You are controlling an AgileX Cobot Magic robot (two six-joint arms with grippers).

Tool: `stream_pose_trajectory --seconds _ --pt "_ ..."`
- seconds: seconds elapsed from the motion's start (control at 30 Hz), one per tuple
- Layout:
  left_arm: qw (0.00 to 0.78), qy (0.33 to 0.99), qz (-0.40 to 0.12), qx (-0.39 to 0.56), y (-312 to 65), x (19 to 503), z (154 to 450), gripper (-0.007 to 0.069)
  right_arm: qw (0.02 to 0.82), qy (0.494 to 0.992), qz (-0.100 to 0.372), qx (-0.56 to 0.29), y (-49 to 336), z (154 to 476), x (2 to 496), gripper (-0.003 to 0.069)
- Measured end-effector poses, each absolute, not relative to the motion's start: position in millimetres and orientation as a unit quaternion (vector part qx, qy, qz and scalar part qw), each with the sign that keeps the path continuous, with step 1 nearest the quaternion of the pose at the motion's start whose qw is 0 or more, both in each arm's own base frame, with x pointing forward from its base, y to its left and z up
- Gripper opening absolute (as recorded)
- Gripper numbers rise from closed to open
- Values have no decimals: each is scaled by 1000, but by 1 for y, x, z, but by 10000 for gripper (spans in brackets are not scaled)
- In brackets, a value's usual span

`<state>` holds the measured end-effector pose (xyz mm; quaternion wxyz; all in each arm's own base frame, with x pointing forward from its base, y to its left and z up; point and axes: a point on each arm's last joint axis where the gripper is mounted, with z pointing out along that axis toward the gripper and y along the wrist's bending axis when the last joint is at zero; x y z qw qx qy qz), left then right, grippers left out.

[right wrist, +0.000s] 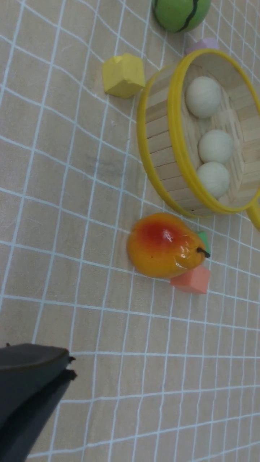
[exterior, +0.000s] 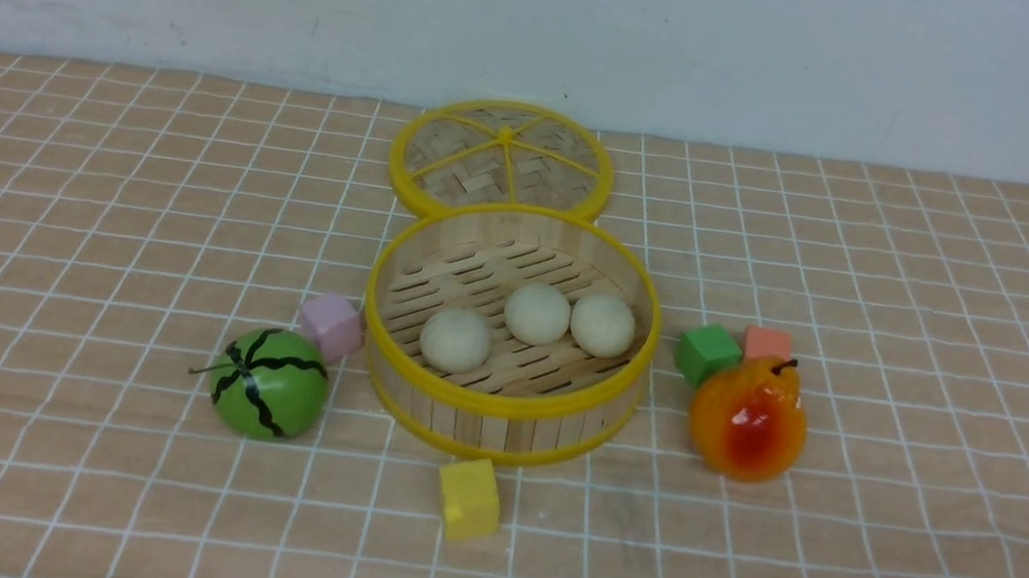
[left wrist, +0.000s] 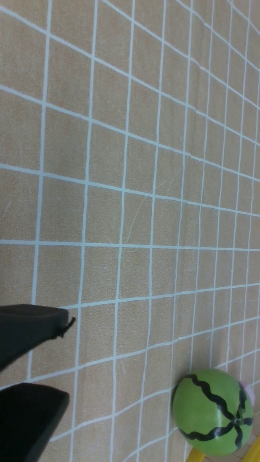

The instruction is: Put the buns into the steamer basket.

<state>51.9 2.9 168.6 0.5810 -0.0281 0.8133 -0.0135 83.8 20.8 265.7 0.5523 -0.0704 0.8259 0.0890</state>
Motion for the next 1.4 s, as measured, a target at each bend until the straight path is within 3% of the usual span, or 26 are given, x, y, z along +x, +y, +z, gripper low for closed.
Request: stream_pose_trajectory --seconds 0.3,0.43,0.67,1.4 --pt "581 813 -13 -28 3 52 169 239 607 793 38 -4 6 239 59 -4" --pt "581 813 -13 -28 3 52 169 239 623 782 14 25 2 210 49 0" --pt "581 813 -13 -28 3 52 169 239 582 812 10 46 0 173 51 3" --pt "581 813 -13 -28 3 52 169 239 587 807 5 61 -1 173 52 21"
